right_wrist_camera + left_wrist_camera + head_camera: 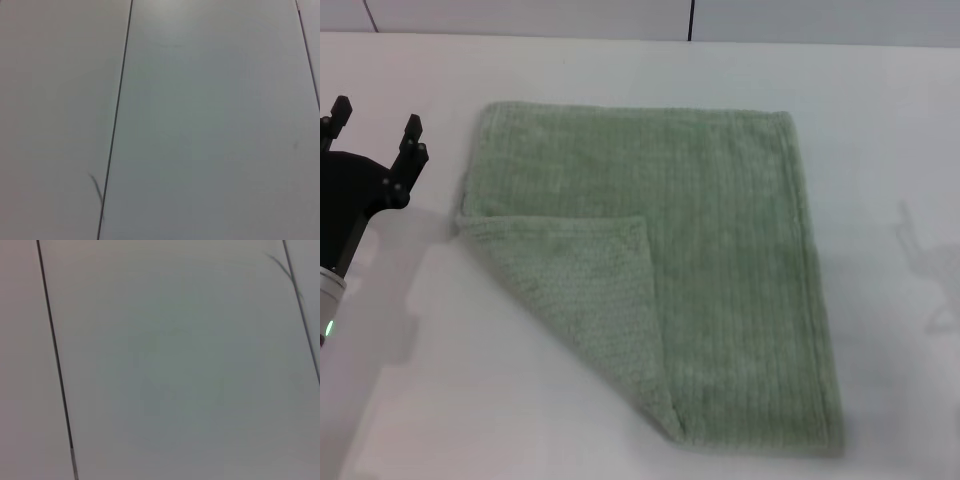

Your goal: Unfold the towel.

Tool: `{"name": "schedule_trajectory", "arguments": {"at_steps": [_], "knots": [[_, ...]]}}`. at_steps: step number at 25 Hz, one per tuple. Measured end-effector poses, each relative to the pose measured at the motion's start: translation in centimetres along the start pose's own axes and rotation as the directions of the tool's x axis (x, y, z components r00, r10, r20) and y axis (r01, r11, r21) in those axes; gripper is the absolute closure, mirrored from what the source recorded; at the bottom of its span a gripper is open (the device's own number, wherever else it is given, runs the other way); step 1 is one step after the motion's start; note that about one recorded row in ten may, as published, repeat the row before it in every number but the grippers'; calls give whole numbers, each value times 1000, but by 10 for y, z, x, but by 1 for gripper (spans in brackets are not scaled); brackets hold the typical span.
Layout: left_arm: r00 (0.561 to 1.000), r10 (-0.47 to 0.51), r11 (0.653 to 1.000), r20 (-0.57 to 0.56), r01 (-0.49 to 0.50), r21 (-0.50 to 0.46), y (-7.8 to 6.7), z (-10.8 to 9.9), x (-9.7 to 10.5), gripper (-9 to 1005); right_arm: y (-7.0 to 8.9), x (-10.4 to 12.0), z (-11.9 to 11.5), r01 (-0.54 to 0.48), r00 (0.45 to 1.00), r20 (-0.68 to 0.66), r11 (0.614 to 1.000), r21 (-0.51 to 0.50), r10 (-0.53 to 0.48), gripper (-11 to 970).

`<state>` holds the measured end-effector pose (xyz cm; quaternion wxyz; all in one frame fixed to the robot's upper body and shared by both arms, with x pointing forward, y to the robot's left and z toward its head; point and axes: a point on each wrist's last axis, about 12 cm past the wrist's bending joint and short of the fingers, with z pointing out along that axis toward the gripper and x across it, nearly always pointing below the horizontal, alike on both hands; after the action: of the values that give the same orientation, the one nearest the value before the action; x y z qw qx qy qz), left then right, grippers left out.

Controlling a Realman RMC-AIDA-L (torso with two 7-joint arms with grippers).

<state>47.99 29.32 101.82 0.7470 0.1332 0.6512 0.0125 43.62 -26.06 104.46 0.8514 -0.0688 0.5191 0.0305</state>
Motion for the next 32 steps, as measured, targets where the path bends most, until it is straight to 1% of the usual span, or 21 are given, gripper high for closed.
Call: {"name": "schedule_trajectory", "arguments": {"at_steps": [8, 12, 14, 15, 16, 19, 20, 21, 23, 24, 25, 26, 27, 28, 29, 30, 31, 32], "knots": [[1000, 0, 1000, -1, 0, 4, -1, -1, 0, 253, 4, 0, 2, -10, 1000, 5, 1000, -18, 10, 242], [1000, 0, 1000, -2, 0, 4, -1, -1, 0, 253, 9, -1, 6, -56, 998, 3, 998, -17, 56, 271], [1000, 1, 1000, -3, -1, 5, -1, -1, 0, 253, 13, 1, 14, -81, 997, -15, 997, -22, 80, 285], [1000, 2, 1000, -3, -2, 5, 0, 0, 0, 253, 17, 4, 25, -97, 995, -36, 994, -51, 96, 292], [1000, 2, 1000, -3, -2, 6, -1, 0, 0, 253, 17, 4, 25, -97, 995, -36, 994, -51, 96, 299], [1000, 2, 1000, -2, -2, 8, -1, 1, 0, 253, 24, 6, 44, -138, 988, -86, 983, -120, 128, 320], [1000, 3, 1000, -2, -3, 8, -1, 1, 0, 253, 29, 6, 60, -183, 977, -143, 971, -154, 162, 328], [1000, 3, 1000, -1, -3, 8, 0, 2, 0, 253, 29, 6, 60, -183, 977, -143, 971, -154, 162, 335], [1000, 4, 1000, 0, -4, 7, 0, 2, 0, 253, 35, 5, 77, -226, 959, -214, 956, -187, 185, 349], [1000, 4, 1000, 1, -4, 5, 1, 3, -1, 253, 38, 3, 86, -249, 949, -245, 948, -199, 198, 385], [1000, 3, 1000, 5, -3, 9, 0, 4, -1, 253, 42, 0, 105, -296, 915, -341, 934, -201, 216, 420], [1000, 3, 1000, 5, -3, 9, 0, 4, -1, 253, 42, 0, 105, -296, 915, -341, 934, -201, 216, 456], [1000, 5, 1000, 8, -6, 16, -2, 5, -2, 253, 42, 0, 112, -311, 898, -380, 931, -192, 222, 491], [1000, 10, 1000, 12, -10, 25, -3, 6, -3, 254, 42, 0, 122, -331, 870, -437, 927, -175, 228, 527], [1000, 12, 999, 16, -13, 30, -4, 6, -3, 254, 41, 0, 131, -348, 838, -494, 924, -156, 232, 562], [1000, 10, 999, 16, -11, 46, -8, 11, -5, 254, 39, 3, 148, -377, 753, -616, 919, -118, 230, 598], [1000, 10, 999, 16, -11, 46, -8, 11, -5, 254, 39, 3, 148, -377, 753, -616, 919, -118, 230, 631], [1000, 3, 998, 13, -4, 59, -11, 15, -7, 254, 38, 4, 155, -388, 705, -673, 916, -103, 223, 663]]}}
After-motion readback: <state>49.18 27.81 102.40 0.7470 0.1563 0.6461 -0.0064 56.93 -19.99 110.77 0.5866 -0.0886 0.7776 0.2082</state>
